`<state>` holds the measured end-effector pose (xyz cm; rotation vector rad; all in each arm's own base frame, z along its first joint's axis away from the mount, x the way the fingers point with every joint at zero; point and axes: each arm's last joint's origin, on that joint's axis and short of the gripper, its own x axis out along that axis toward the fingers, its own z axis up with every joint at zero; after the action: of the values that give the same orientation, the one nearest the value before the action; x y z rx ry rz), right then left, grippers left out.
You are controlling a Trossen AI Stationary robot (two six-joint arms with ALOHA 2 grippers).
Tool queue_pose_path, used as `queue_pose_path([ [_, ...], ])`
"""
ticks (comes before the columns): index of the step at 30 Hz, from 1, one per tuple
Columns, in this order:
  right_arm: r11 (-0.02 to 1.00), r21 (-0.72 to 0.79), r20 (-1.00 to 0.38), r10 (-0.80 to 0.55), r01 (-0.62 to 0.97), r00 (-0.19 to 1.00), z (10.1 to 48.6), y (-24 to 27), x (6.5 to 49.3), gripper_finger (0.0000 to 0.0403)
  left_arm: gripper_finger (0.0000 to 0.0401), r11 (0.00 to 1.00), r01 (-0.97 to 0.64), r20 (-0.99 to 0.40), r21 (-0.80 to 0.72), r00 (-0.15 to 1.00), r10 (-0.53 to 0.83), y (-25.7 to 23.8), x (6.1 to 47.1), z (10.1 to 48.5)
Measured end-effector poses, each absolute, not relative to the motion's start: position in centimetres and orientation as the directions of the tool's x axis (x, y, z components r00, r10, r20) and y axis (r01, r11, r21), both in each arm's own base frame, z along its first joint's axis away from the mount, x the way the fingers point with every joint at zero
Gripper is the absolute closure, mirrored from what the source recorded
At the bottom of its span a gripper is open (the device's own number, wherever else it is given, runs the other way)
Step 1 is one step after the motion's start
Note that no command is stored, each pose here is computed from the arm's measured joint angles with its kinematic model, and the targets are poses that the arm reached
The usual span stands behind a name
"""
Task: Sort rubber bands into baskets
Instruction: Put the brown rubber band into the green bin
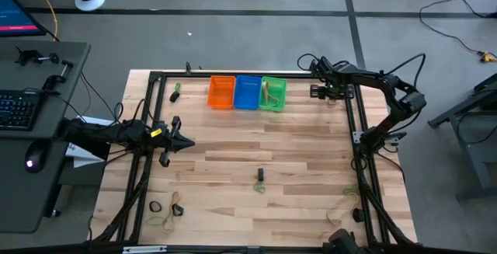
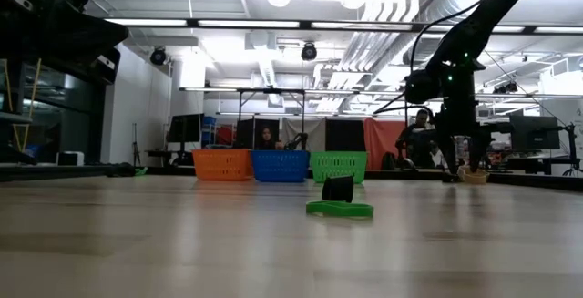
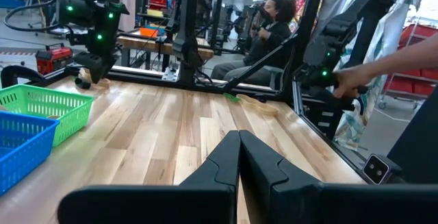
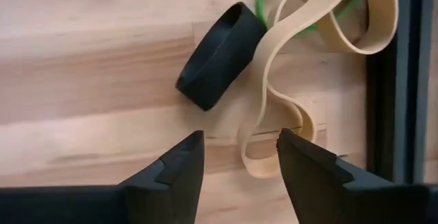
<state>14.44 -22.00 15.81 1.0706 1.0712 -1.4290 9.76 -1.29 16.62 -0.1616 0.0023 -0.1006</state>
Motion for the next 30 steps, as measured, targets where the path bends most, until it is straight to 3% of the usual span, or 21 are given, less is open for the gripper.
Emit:
queue_pose_path([
  [14, -0.082, -0.14, -0.971, -0.186, 0.987, -0.153, 14.5, -21.5, 15.5, 0.0254, 0.04, 0.982, 0.1, 0.006, -0.161, 0.995, -0.1, -1.3, 9.8, 16.6],
  [19, -0.122, -0.124, -0.966, -0.212, 0.985, -0.148, 14.5, -21.7, 15.6, 0.0258, 0.04, 0.982, 0.1, 0.006, -0.161, 0.995, -0.101, -1.3, 9.8, 16.6],
  [30, -0.057, -0.164, -0.97, -0.171, 0.985, -0.171, 13.8, -21.3, 16.1, 0.0349, 0.04, 0.982, 0.1, 0.005, -0.161, 0.995, -0.1, -1.3, 9.8, 16.6],
])
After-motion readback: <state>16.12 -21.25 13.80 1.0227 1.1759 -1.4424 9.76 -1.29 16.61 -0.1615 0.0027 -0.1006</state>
